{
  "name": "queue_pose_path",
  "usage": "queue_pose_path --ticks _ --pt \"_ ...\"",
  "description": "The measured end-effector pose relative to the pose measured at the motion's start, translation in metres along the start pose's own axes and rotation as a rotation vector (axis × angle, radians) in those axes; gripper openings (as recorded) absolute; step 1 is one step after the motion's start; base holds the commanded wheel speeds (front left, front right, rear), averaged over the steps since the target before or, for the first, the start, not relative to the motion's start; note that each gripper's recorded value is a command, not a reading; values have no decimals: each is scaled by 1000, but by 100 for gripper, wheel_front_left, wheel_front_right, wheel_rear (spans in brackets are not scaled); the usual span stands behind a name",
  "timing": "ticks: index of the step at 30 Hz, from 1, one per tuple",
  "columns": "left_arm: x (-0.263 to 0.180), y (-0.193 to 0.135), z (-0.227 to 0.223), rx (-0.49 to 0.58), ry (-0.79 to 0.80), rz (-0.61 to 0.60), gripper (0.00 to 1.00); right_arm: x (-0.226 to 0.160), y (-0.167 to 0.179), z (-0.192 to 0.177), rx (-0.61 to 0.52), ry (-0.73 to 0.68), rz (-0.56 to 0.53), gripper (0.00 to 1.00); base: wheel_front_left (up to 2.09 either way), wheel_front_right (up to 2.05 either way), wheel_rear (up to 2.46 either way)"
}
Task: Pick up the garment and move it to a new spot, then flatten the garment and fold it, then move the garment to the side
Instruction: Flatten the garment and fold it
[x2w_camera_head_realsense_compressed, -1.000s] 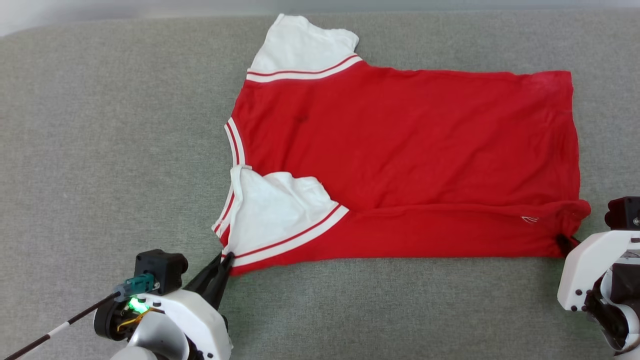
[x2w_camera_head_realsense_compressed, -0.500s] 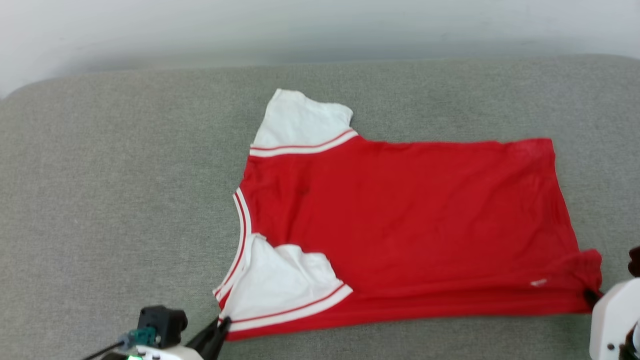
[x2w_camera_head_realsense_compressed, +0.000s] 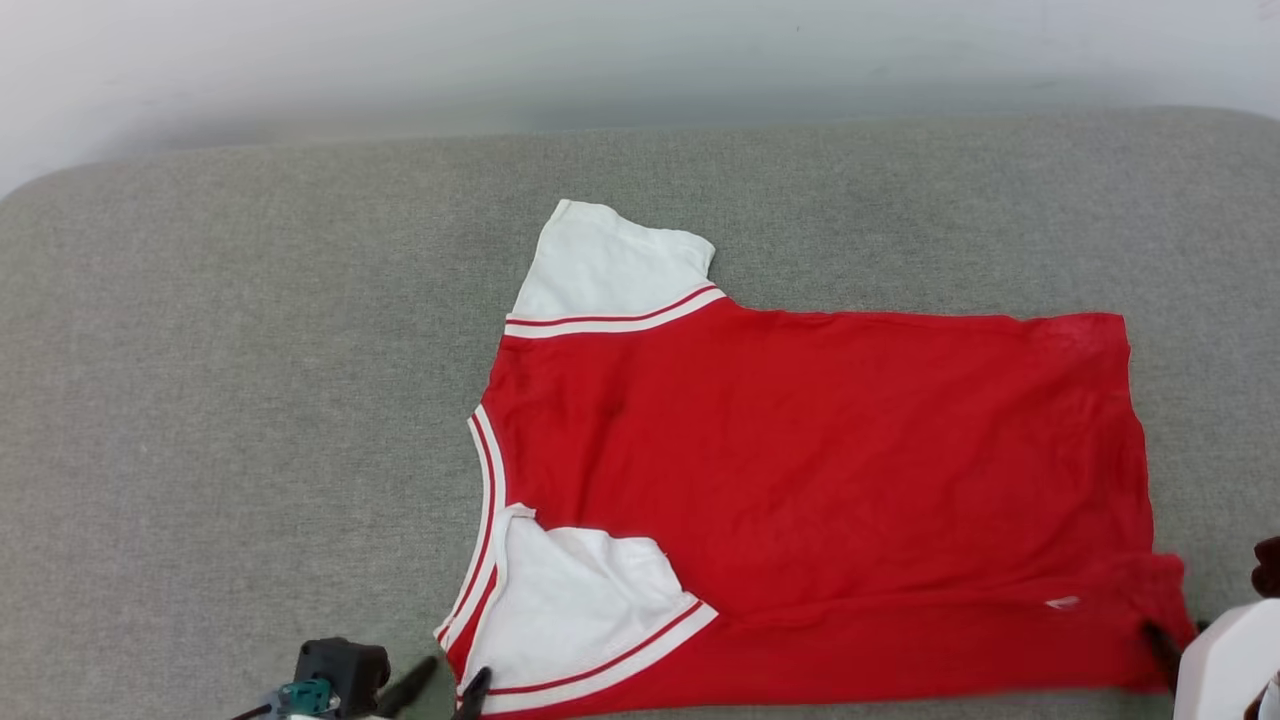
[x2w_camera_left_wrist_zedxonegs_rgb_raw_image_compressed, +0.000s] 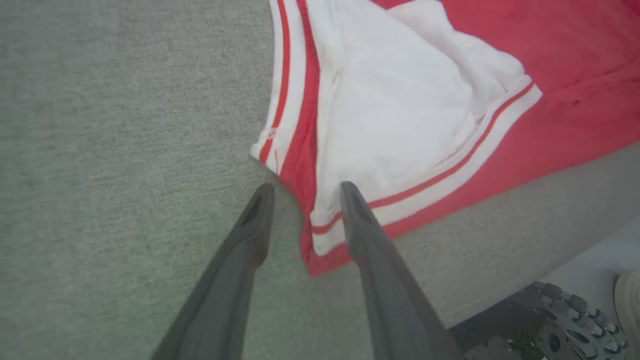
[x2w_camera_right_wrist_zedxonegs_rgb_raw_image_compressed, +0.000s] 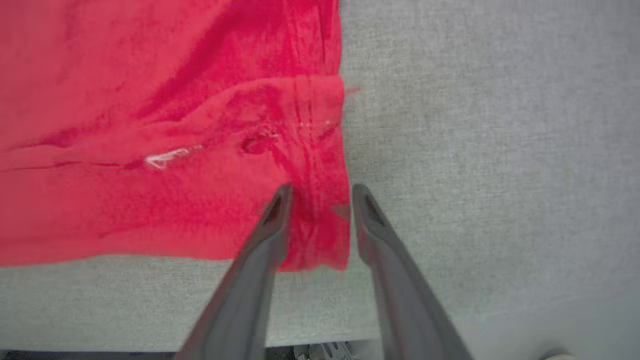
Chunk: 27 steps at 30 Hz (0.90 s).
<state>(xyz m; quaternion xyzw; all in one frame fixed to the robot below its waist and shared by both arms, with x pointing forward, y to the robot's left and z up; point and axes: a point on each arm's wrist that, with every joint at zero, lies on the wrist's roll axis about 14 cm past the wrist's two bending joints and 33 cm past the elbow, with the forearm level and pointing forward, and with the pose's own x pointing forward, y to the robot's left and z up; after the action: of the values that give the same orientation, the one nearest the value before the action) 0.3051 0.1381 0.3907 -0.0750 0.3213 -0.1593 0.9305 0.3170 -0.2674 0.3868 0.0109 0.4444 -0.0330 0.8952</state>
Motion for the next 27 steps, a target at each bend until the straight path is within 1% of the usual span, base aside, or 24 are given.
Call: queue_pose_path --ticks 3,5,8,10,13,16,20,22,27 --pt "1 0 11 2 -55 -5 100 -1 5 14 -2 -62 16 100 0 0 0" --pt "1 0 29 15 -133 -7 100 -3 7 28 -10 -121 24 100 0 0 0" --pt "-2 -1 69 56 -323 -10 100 -11 9 50 -34 -223 31 100 0 0 0" --pt "-7 -1 91 68 -439 -5 100 -19 13 69 -50 -315 42 100 0 0 0" --pt "-12 -1 114 92 -551 8 100 -33 19 96 -59 -459 56 100 0 0 0" --pt "-17 -1 130 91 -624 25 100 -51 21 120 -46 -610 62 100 0 0 0" --pt "-25 -4 157 95 -727 32 100 -72 35 139 -41 -785 95 100 0 0 0" --pt "-28 -8 165 96 -763 24 100 -79 40 143 -28 -847 107 100 0 0 0" --pt "-26 -12 166 111 -781 9 100 -93 42 146 8 -962 110 100 0 0 0"
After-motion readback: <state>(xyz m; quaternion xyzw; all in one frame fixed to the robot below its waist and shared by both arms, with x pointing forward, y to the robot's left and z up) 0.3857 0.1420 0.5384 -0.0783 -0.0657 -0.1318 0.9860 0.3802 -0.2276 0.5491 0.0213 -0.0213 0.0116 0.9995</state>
